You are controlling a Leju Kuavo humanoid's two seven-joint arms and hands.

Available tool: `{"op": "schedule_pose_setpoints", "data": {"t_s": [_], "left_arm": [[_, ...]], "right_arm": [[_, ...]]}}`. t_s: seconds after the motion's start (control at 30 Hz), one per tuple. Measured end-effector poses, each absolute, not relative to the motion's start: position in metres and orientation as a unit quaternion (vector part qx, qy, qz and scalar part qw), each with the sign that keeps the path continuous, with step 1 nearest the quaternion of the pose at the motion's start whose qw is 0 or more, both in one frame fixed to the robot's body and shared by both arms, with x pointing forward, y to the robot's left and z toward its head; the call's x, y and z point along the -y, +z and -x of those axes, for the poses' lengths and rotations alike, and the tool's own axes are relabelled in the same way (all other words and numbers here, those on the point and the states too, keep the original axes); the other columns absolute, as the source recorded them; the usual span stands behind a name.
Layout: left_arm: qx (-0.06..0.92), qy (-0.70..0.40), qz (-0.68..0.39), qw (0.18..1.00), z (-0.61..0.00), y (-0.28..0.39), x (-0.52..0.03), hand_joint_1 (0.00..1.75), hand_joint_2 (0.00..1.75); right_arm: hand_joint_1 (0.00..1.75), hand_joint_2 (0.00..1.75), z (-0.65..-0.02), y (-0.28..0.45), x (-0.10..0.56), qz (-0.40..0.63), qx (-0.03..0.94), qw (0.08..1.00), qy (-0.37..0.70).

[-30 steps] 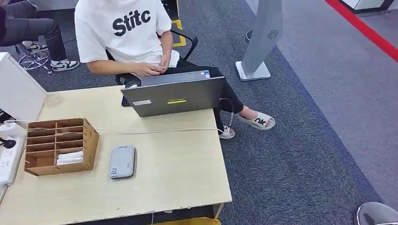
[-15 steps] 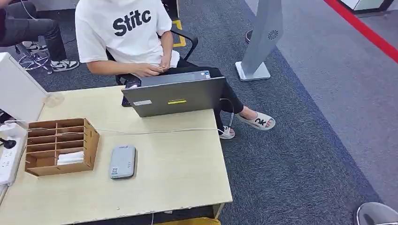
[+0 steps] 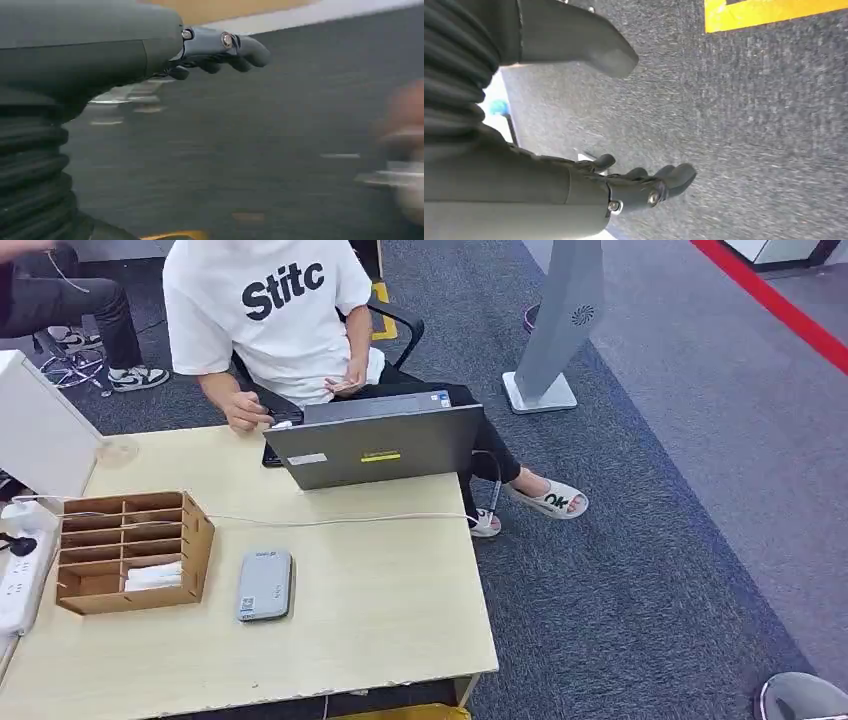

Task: Pass the card to the sensor for recognition and then transmit it.

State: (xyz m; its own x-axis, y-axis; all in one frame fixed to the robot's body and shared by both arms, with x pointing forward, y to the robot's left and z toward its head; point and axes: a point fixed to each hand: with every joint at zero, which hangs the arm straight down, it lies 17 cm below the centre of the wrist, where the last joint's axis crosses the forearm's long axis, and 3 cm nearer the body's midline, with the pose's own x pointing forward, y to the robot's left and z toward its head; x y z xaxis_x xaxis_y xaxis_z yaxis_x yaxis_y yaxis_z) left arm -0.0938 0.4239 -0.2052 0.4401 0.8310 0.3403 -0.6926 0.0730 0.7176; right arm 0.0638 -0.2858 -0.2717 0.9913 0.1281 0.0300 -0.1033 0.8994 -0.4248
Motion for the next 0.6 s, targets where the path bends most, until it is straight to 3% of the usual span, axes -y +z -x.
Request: {"op": "schedule_pose_setpoints", "data": {"t_s": [0.17,0.2,0.27,0.37,0.47,0.6], "left_arm": [[-0.101,0.531,-0.42,0.729,0.097,-0.21,-0.412,0.0,1.75],[-0.128,0.495,-0.383,0.77,0.081,-0.228,-0.375,0.0,1.75],[-0.041,0.359,-0.389,0.848,0.018,-0.239,-0.383,0.0,1.75],[0.006,0.214,-0.39,0.895,-0.022,-0.241,-0.387,0.0,1.75],[0.104,0.007,-0.393,0.914,-0.085,-0.237,-0.378,0.0,1.75],[0.151,-0.101,-0.386,0.905,-0.119,-0.234,-0.364,0.0,1.75]], "right_arm": [[0.0,1.75,-0.063,-0.272,0.286,0.217,0.027,0.974,0.06],[0.0,1.75,-0.062,-0.272,0.286,0.218,0.021,0.973,0.068],[0.0,1.75,-0.067,-0.272,0.284,0.213,0.034,0.973,0.085],[0.0,1.75,-0.076,-0.272,0.278,0.204,0.054,0.97,0.116],[0.0,1.75,-0.078,-0.272,0.27,0.197,0.057,0.968,0.145],[0.0,1.75,-0.081,-0.271,0.262,0.193,0.06,0.966,0.164]]}}
